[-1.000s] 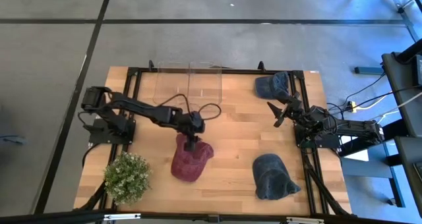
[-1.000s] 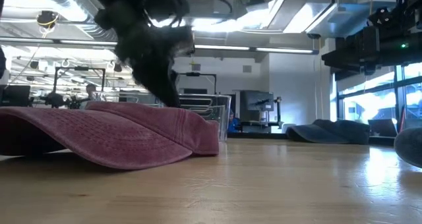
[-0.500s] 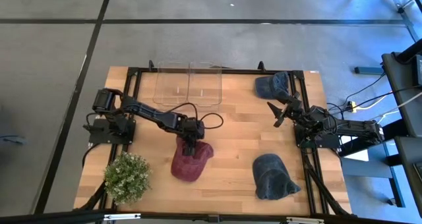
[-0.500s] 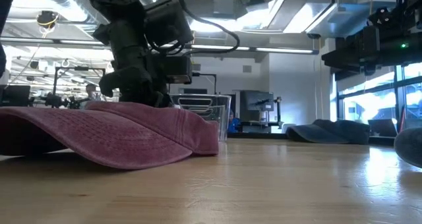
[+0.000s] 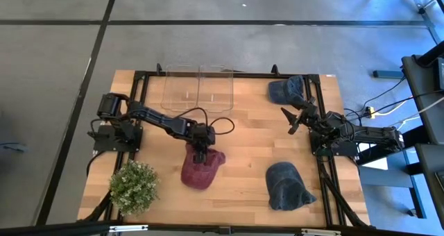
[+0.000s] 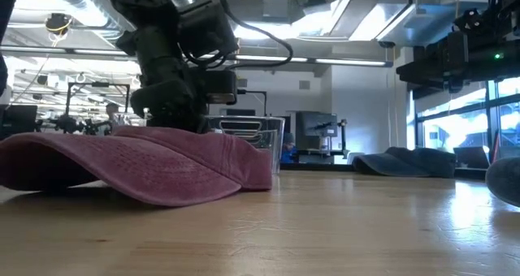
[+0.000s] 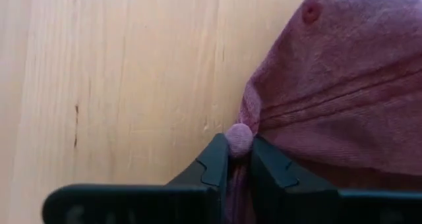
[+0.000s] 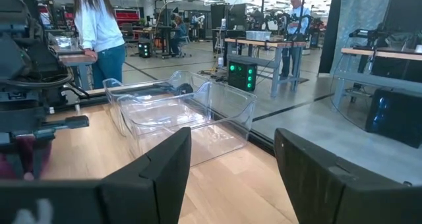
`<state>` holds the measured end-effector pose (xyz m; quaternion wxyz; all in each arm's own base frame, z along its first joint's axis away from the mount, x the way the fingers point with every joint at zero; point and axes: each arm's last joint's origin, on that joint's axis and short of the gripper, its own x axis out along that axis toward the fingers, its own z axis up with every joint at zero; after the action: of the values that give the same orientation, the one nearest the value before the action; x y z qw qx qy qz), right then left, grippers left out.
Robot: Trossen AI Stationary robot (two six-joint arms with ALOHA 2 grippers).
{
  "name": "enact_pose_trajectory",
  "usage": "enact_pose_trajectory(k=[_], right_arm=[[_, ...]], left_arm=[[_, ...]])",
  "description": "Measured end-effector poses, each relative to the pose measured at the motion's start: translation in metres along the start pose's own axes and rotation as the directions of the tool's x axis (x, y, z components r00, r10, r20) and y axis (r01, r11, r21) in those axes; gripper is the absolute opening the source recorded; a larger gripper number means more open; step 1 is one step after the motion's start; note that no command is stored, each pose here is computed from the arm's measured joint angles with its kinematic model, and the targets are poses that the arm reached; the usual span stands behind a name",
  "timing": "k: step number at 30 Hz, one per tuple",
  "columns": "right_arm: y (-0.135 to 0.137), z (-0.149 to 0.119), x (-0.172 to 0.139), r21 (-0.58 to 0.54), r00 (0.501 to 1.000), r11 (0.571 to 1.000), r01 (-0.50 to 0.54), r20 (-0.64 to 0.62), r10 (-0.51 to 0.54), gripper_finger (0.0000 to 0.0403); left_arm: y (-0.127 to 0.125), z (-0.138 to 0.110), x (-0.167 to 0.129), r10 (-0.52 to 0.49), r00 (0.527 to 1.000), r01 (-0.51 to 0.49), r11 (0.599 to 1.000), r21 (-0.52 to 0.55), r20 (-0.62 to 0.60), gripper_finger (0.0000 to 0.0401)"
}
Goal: Pick & Place hat
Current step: Put the red cap into the left transparent bin
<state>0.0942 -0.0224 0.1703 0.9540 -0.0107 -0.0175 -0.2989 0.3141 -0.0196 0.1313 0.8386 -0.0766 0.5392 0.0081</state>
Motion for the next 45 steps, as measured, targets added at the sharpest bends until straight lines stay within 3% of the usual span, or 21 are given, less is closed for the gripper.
enact_pose_trajectory(k=[3, 8, 15, 20, 26, 34, 45], right_arm=[[0.0, 0.0, 0.0, -0.001, 1.0, 1.0, 0.0, 0.0, 0.0, 0.0217], [0.0, 0.0, 0.0, -0.002, 1.0, 1.0, 0.0, 0.0, 0.0, 0.0217], [0.0, 0.0, 0.0, -0.002, 1.0, 1.0, 0.0, 0.001, 0.0, 0.0217], [0.0, 0.0, 0.0, -0.006, 1.0, 1.0, 0.007, 0.0, -0.007, 0.0217], [0.0, 0.0, 0.0, -0.001, 1.0, 1.0, 0.007, 0.0, -0.007, 0.0217], [0.0, 0.0, 0.0, 0.0, 1.0, 1.0, 0.008, 0.0, -0.008, 0.0217], [0.0, 0.0, 0.0, 0.001, 1.0, 1.0, 0.011, 0.0, -0.011, 0.0217]], left_arm=[[-0.003, 0.003, -0.016, -0.019, 1.0, 0.019, 0.997, -0.068, -0.009, 0.0032], [-0.009, 0.028, -0.074, -0.016, 0.997, 0.023, 0.995, -0.097, 0.076, 0.0032], [-0.008, 0.057, -0.177, 0.052, 0.937, -0.022, 0.996, -0.091, 0.345, 0.0032], [-0.003, 0.064, -0.25, 0.117, 0.831, -0.129, 0.992, -0.016, 0.544, 0.0033], [0.022, 0.058, -0.305, 0.33, 0.768, -0.379, 0.925, -0.025, 0.549, 0.0032], [0.071, 0.042, -0.323, 0.5, 0.779, -0.527, 0.849, -0.036, 0.379, 0.0032], [0.131, 0.029, -0.306, 0.607, 0.782, -0.616, 0.788, 0.022, 0.143, 0.0032]])
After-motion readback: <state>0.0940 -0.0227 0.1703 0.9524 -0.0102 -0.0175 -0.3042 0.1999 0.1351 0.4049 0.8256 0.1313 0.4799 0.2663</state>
